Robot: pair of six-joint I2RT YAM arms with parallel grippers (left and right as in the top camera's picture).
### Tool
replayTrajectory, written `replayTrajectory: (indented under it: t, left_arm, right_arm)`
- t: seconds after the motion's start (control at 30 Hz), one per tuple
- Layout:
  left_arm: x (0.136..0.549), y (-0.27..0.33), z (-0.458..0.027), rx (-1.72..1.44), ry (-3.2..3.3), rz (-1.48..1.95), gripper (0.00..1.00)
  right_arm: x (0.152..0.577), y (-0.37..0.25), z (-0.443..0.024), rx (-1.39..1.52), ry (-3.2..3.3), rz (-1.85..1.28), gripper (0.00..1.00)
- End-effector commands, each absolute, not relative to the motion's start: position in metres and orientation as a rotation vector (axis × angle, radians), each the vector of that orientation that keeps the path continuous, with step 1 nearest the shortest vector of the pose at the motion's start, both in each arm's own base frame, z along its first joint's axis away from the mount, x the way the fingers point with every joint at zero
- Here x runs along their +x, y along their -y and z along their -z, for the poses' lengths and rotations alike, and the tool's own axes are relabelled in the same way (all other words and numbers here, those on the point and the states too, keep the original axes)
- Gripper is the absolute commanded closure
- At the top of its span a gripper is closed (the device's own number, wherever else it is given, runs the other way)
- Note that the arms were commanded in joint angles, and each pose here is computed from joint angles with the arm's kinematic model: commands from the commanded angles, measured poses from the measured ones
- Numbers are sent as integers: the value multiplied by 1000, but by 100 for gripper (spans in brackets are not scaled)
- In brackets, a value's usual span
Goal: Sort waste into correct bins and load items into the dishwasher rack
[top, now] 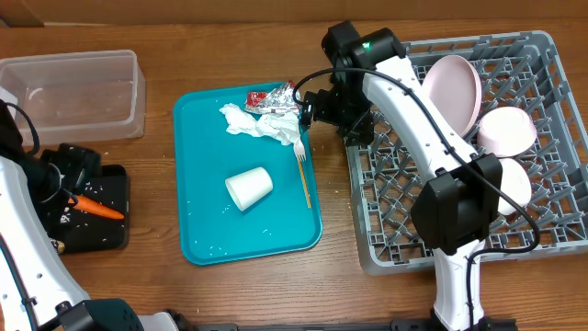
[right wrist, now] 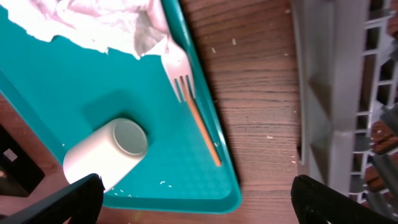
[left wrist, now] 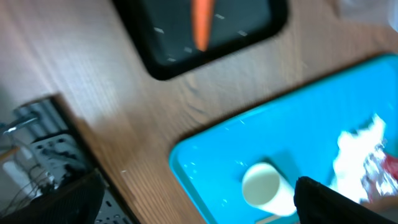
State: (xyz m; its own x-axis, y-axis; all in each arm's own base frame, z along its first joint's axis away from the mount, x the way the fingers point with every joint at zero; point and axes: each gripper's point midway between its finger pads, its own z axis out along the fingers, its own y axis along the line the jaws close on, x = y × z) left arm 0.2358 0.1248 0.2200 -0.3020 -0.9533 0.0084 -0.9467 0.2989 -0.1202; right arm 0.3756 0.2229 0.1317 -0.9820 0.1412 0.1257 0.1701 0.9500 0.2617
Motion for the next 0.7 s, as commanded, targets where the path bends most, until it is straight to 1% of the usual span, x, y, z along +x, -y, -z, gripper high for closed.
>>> replayTrajectory:
  t: [0.0,0.17,0.2,0.27,0.3,0.4,0.5,0.57,0.67]
  left_arm:
    - [254,-93,-213,-1497,-2680,327,0]
    - [264,-86,-204,-1375,-2729,198,0]
    - [268,-83,-205,-1391,-2711,225,0]
    - [276,-64,-208,-1452,-2677,393,0]
    - [281,-52,-208,-1433,-2684,480,0]
    - [295,-26,-206,-1210,-2745,592,2]
    - [305,-8,-190,-979,-2816,538,0]
    - [311,1,-175,-902,-2838,468,0]
    - [323,11,-160,-832,-2837,466,0]
  right_arm:
    - [379,-231,-153,-181,3049,497,0]
    - [382,-232,-153,-179,3059,509,0]
    - [382,-232,-153,-178,3059,509,0]
    - [383,-232,-154,-180,3060,510,0]
    - [384,-231,-154,-185,3060,510,0]
    - [386,-223,-153,-213,3057,506,0]
    - [391,-214,-154,-255,3049,513,0]
    - [393,-205,-154,-289,3038,519,0]
    - [391,-198,-156,-286,2994,573,0]
